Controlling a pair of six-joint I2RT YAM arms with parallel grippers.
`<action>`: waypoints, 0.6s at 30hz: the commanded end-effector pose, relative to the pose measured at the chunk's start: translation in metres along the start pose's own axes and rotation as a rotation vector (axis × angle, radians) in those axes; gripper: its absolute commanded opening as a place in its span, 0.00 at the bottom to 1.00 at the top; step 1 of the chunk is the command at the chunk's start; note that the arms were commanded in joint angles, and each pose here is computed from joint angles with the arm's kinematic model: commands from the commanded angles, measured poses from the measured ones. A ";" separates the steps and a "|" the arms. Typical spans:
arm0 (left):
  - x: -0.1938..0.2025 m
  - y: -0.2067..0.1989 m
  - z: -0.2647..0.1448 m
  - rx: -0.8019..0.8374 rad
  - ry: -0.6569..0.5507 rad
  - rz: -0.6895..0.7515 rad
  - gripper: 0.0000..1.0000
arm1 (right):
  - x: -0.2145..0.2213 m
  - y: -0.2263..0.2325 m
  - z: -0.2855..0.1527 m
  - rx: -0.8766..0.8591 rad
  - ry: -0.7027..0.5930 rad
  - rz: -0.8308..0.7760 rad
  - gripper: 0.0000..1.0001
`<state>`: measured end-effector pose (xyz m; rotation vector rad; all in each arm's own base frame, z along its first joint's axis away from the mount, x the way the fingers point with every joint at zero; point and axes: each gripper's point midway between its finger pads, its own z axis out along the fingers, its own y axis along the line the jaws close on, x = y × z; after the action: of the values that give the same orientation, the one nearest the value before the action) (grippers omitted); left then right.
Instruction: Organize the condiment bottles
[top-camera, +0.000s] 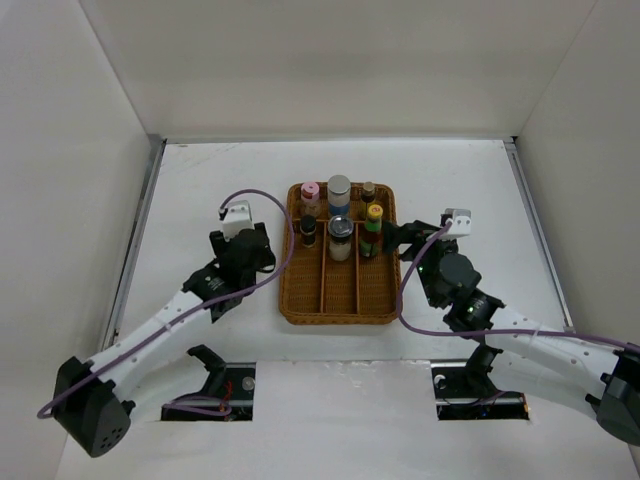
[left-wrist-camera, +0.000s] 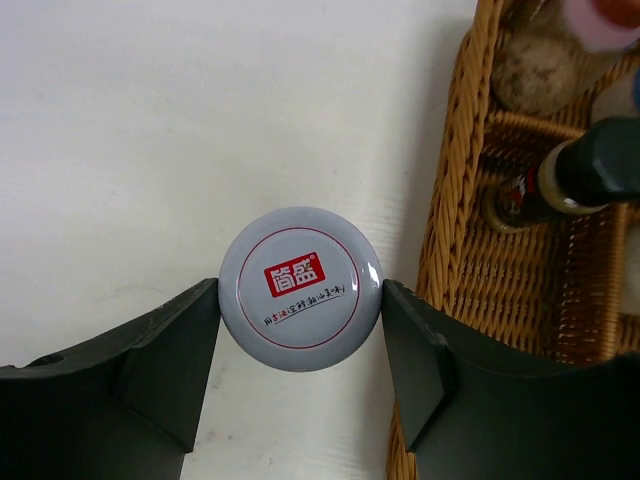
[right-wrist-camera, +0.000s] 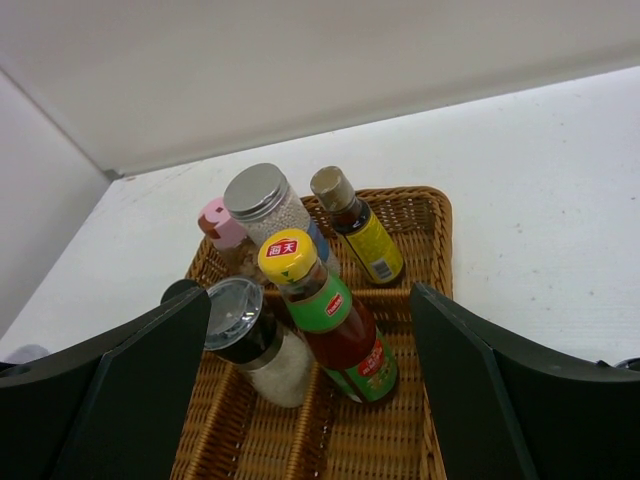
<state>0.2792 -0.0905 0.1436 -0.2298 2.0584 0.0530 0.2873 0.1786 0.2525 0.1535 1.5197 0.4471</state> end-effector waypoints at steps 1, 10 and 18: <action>-0.083 -0.007 -0.036 0.040 -0.207 -0.108 0.34 | -0.019 0.012 0.001 -0.035 -0.054 0.052 0.87; -0.086 -0.081 -0.079 0.279 -0.207 -0.075 0.34 | -0.031 0.006 -0.005 -0.023 -0.087 0.070 0.87; -0.057 -0.131 -0.070 0.363 -0.166 -0.012 0.35 | -0.045 -0.011 -0.013 0.049 -0.118 0.074 0.49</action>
<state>0.2567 -0.1995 0.2025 0.0664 1.9738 -0.1813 0.2814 0.1647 0.2700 0.1914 1.4722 0.4467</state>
